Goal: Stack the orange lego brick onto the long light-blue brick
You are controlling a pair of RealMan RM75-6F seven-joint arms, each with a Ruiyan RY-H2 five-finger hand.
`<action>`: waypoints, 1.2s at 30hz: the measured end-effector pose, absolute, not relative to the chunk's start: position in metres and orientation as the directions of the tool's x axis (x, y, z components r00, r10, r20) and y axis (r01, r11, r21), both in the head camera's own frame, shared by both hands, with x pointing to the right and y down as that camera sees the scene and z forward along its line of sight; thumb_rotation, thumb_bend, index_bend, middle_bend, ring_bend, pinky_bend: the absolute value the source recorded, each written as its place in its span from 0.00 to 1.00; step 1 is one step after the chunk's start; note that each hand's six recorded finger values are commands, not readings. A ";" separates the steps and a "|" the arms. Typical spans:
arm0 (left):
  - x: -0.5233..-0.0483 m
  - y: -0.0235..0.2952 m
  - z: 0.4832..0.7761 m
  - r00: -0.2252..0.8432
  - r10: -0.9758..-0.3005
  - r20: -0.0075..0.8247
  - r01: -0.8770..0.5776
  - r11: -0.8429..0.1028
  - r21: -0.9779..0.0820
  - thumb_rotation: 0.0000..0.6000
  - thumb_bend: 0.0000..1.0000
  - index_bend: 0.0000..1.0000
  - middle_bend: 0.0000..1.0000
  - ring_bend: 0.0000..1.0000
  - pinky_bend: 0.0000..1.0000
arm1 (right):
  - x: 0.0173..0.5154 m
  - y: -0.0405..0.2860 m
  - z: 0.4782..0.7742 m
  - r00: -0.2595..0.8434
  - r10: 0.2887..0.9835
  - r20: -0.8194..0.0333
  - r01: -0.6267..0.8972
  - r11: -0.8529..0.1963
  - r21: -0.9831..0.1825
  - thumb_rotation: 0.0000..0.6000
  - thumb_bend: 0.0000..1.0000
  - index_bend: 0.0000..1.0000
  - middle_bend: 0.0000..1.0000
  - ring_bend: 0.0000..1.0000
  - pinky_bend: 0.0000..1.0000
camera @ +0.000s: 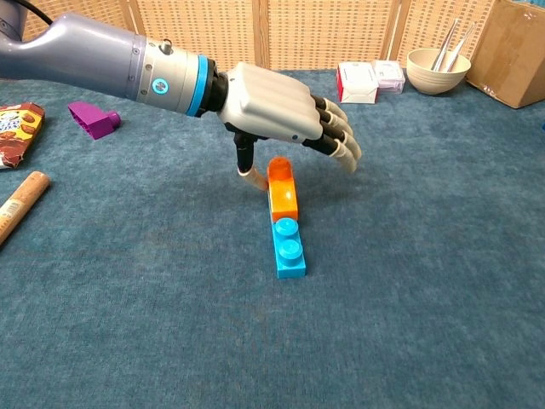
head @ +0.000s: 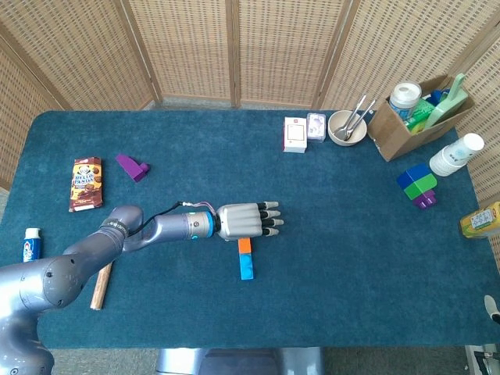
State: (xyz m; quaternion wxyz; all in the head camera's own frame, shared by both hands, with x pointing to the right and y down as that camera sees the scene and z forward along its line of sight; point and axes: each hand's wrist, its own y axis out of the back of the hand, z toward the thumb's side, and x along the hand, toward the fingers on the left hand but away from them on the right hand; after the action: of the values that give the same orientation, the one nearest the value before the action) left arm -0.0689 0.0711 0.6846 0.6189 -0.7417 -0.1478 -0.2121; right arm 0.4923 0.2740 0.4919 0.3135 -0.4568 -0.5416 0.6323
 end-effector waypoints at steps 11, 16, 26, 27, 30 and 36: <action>-0.082 0.057 0.669 0.874 -0.114 0.473 0.434 -0.254 -0.864 1.00 0.32 0.03 0.00 0.00 0.00 | 0.491 0.273 0.494 -0.377 0.893 -0.244 0.106 -0.220 -0.970 1.00 0.22 0.07 0.14 0.00 0.00; -0.090 0.051 0.660 0.877 -0.173 0.448 0.377 -0.330 -0.866 0.91 0.32 0.03 0.00 0.00 0.00 | 0.490 0.272 0.495 -0.369 0.896 -0.246 0.109 -0.221 -0.969 1.00 0.22 0.08 0.14 0.00 0.00; -0.107 0.053 0.653 0.871 -0.275 0.406 0.258 -0.447 -0.857 0.41 0.31 0.03 0.00 0.00 0.00 | 0.486 0.273 0.494 -0.356 0.902 -0.246 0.118 -0.217 -0.969 1.00 0.22 0.07 0.14 0.00 0.00; -0.107 0.054 0.653 0.871 -0.278 0.404 0.252 -0.453 -0.855 0.36 0.30 0.03 0.00 0.00 0.00 | 0.486 0.274 0.494 -0.356 0.902 -0.246 0.119 -0.217 -0.969 1.00 0.22 0.07 0.14 0.00 0.00; -0.107 0.058 0.654 0.873 -0.285 0.397 0.240 -0.456 -0.857 0.27 0.30 0.03 0.00 0.00 0.00 | 0.485 0.274 0.493 -0.354 0.903 -0.245 0.119 -0.216 -0.969 1.00 0.22 0.07 0.14 0.00 0.00; -0.101 0.072 0.661 0.870 -0.293 0.396 0.219 -0.490 -0.844 0.20 0.30 0.03 0.00 0.00 0.00 | 0.486 0.275 0.491 -0.356 0.903 -0.242 0.121 -0.212 -0.970 1.00 0.22 0.07 0.14 0.00 0.00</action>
State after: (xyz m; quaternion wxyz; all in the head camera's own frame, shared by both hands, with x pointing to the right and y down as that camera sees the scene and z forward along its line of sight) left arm -0.1012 0.0722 0.6611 0.5044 -0.8251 0.0226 -0.2536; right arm 0.4860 0.2754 0.4915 0.3157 -0.4716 -0.5425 0.6194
